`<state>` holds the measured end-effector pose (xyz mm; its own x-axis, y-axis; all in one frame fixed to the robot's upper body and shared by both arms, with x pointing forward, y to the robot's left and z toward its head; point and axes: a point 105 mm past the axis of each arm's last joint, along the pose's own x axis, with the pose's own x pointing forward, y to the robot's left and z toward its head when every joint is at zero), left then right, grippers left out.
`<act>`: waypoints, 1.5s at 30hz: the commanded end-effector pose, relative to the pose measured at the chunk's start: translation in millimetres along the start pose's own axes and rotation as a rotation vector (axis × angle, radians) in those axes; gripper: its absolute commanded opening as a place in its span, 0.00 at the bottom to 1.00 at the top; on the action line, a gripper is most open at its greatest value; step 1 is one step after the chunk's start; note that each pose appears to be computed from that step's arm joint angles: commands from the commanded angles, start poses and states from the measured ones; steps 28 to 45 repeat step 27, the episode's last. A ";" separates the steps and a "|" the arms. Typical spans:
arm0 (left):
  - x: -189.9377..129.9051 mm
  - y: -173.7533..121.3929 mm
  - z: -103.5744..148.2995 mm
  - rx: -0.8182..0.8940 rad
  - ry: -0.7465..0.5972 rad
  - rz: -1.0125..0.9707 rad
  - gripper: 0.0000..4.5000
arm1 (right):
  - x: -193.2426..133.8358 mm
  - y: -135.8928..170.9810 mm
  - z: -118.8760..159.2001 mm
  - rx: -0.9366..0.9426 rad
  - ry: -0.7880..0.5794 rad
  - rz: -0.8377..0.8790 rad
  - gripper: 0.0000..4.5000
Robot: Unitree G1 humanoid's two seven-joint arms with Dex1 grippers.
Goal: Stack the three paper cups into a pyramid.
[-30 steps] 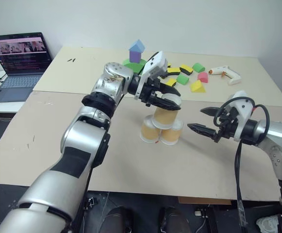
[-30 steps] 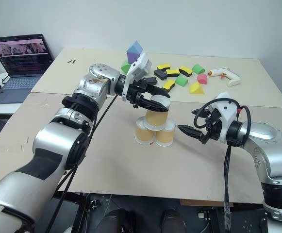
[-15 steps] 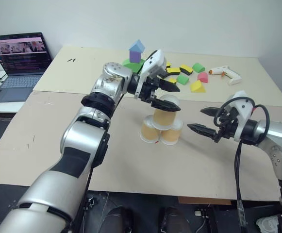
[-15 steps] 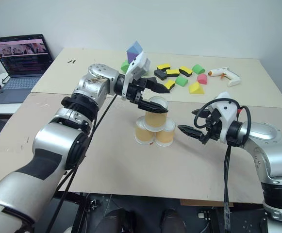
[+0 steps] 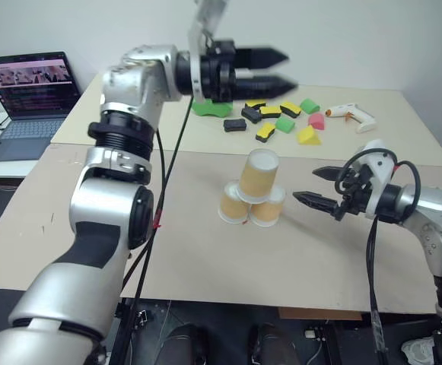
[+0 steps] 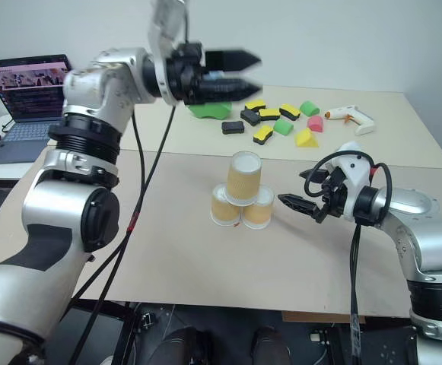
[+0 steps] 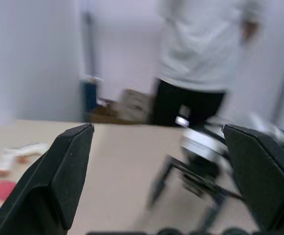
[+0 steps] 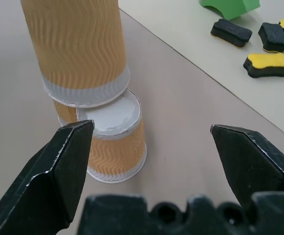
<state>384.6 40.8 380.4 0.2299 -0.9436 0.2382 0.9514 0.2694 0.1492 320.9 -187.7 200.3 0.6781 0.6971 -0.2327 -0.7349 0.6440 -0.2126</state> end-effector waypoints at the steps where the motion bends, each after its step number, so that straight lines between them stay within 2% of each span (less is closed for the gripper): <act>1: -55.8 52.4 0.7 0.051 -0.098 0.527 1.00 | -8.8 -6.0 7.2 -0.037 -0.018 -0.057 1.00; 4: -127.2 70.8 -19.7 0.063 -0.115 0.931 1.00 | -20.2 -14.9 2.9 -0.025 -0.001 -0.118 1.00; 6: -175.6 66.3 -35.3 0.172 -0.049 1.144 1.00 | -28.1 -26.3 0.9 -0.011 0.009 -0.183 1.00; 8: -220.6 57.9 -55.6 0.191 0.017 1.329 1.00 | -33.5 -43.0 -3.7 0.005 0.030 -0.280 1.00; 10: -255.6 44.6 -73.5 0.185 0.064 1.456 1.00 | -36.3 -63.2 -9.2 0.011 0.045 -0.405 1.00; 14: -298.4 15.6 -110.8 0.158 0.123 1.613 1.00 | -39.2 -105.3 -31.1 0.002 0.111 -0.703 1.00; 16: -308.2 6.1 -124.7 0.151 0.152 1.652 1.00 | -39.0 -115.4 -39.7 -0.004 0.124 -0.789 1.00; 20: -333.8 -18.6 -152.1 0.168 0.177 1.802 1.00 | -42.3 -128.5 -78.8 0.148 0.044 -1.011 1.00; 24: -349.0 -27.2 -157.3 0.208 0.186 1.873 1.00 | -41.9 -122.1 -94.4 0.150 0.009 -1.058 1.00; 45: -349.0 -28.2 -154.6 0.230 0.166 1.880 1.00 | -40.2 -117.8 -95.3 0.143 -0.016 -1.058 1.00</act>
